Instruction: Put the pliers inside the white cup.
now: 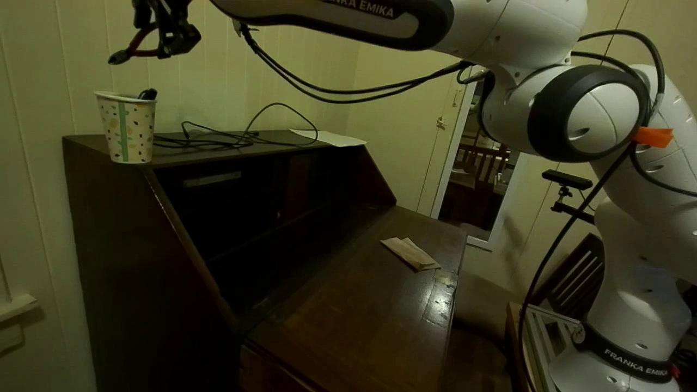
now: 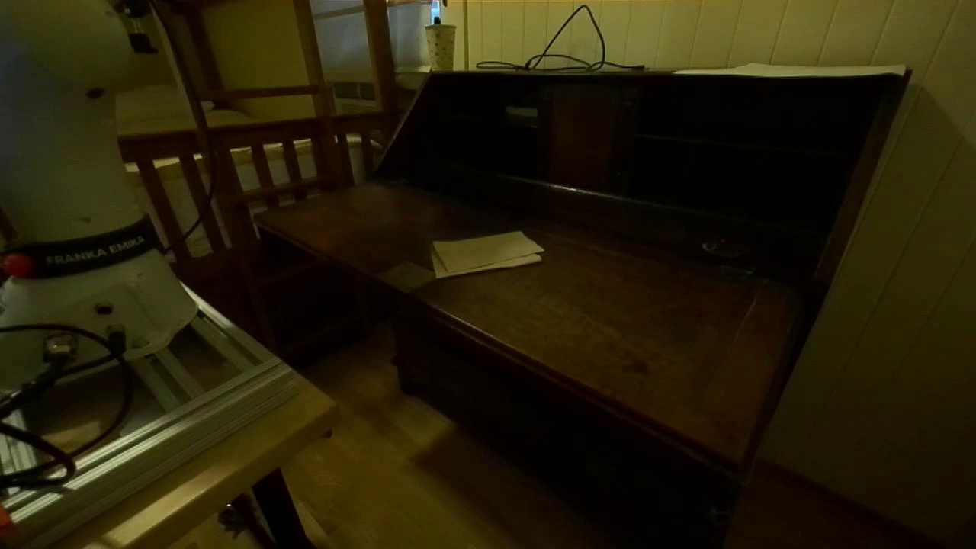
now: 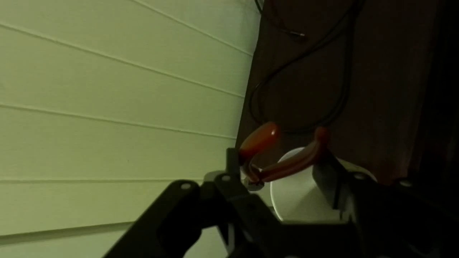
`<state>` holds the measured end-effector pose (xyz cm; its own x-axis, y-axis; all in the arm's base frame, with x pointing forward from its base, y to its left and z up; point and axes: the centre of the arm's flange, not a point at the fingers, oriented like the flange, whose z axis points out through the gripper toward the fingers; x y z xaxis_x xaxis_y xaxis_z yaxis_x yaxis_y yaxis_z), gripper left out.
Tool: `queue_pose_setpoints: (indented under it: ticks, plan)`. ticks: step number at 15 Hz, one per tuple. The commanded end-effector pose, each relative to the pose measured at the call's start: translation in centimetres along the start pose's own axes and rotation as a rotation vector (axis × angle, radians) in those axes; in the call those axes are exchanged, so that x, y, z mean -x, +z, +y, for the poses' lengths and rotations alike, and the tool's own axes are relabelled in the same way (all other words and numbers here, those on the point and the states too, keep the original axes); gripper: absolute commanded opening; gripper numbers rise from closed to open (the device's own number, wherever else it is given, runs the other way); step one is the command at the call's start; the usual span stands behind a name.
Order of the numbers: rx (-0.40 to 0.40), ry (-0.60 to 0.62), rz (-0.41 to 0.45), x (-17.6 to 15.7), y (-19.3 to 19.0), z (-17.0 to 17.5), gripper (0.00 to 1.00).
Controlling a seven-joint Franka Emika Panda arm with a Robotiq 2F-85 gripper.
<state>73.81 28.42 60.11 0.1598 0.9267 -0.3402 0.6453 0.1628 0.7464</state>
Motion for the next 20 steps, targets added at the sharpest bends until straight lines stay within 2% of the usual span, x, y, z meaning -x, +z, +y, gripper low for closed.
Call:
queue_pose_setpoints:
  ticks: [1, 9, 13, 16, 20]
  plan:
    - [-0.015, -0.065, 0.098, -1.9, 2.6, 4.5, 0.29]
    - [-0.097, -0.164, 0.177, -2.3, 3.8, 3.7, 0.29]
    - [-0.140, -0.197, 0.141, -1.6, 3.5, 3.4, 0.29]
    - [-0.216, -0.244, 0.116, -1.4, 4.3, 3.1, 0.29]
    - [-0.243, -0.263, 0.109, -3.2, 6.5, 2.6, 0.29]
